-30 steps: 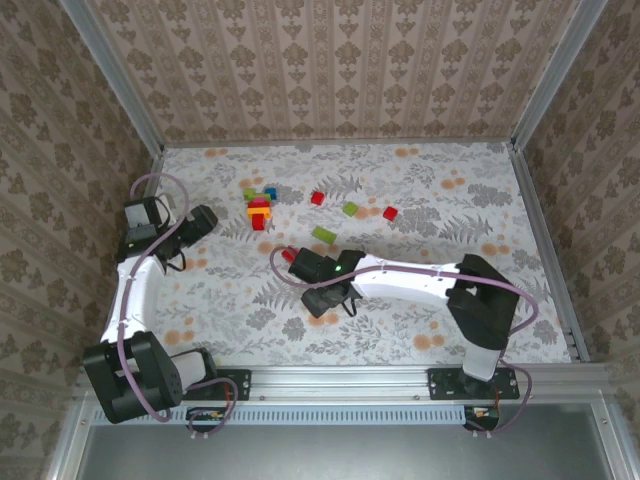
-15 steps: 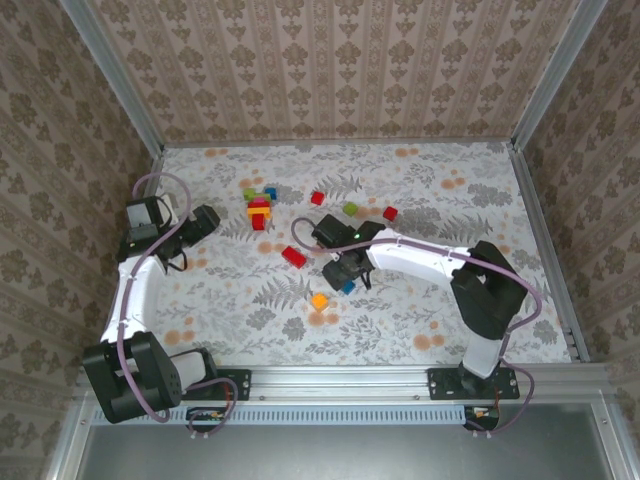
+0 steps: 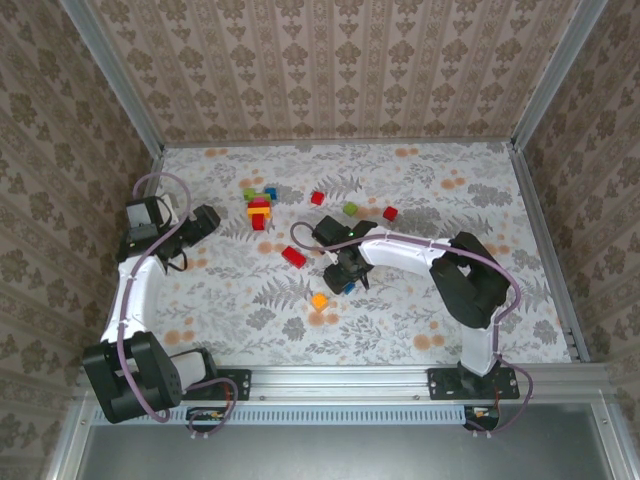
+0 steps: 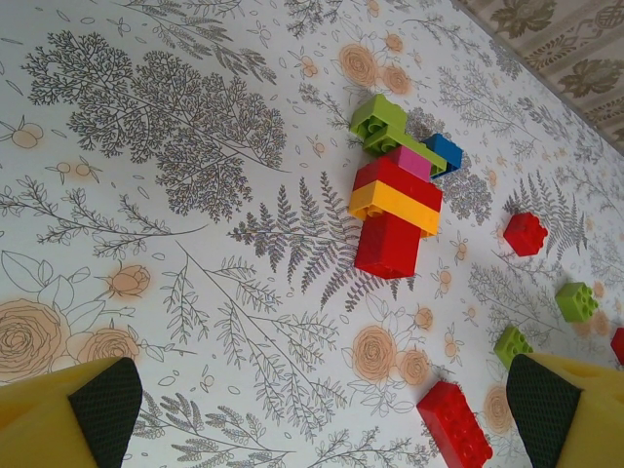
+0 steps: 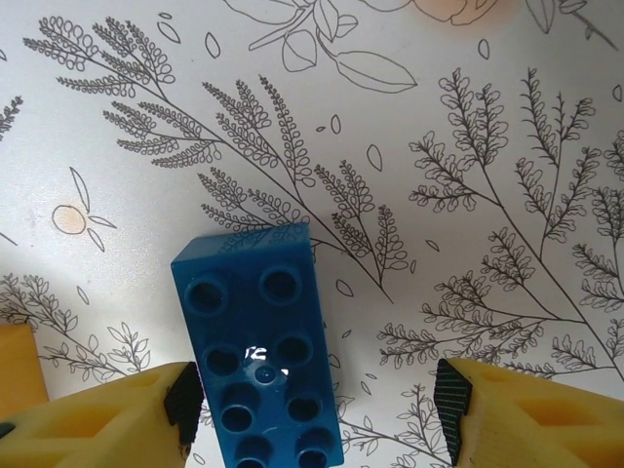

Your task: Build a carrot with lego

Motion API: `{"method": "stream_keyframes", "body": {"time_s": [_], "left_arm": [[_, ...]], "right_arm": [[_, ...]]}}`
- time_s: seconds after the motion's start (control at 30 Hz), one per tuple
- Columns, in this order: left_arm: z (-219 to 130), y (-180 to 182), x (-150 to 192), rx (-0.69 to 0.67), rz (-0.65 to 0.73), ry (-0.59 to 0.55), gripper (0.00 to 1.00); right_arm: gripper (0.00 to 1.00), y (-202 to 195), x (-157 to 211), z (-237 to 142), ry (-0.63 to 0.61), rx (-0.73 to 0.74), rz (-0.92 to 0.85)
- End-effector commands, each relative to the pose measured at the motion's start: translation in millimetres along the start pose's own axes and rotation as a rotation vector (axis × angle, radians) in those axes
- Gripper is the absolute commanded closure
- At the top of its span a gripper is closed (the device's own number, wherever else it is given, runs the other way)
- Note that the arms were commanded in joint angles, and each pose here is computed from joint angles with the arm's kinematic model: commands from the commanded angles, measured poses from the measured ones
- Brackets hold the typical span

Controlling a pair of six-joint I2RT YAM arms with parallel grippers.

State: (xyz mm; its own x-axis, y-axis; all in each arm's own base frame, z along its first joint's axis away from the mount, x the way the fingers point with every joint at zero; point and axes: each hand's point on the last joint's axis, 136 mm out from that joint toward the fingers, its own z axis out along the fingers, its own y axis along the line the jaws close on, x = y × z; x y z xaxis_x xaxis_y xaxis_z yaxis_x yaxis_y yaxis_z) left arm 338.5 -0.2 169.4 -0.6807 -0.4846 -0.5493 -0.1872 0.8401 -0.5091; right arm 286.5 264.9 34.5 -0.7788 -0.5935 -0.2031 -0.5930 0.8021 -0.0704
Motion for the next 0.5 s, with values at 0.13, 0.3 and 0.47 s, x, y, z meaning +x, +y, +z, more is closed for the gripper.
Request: {"method": "stream_keyframes", "body": {"time_s": [0.13, 0.3, 0.47], "left_arm": [[-1.5, -9.6, -8.3, 0.034, 0.038, -0.027, 0.00], [-1.7, -10.1, -9.1, 0.035, 0.039, -0.028, 0.00], [-0.6, -9.5, -8.5, 0.035, 0.039, -0.025, 0.00]], "right_arm": [[0.37, 5.1, -0.1, 11.8, 0.033, -0.021, -0.016], [0.47, 4.6, 0.7, 13.9, 0.036, -0.022, -0.011], [0.49, 5.6, -1.0, 8.4, 0.022, -0.034, -0.007]]}}
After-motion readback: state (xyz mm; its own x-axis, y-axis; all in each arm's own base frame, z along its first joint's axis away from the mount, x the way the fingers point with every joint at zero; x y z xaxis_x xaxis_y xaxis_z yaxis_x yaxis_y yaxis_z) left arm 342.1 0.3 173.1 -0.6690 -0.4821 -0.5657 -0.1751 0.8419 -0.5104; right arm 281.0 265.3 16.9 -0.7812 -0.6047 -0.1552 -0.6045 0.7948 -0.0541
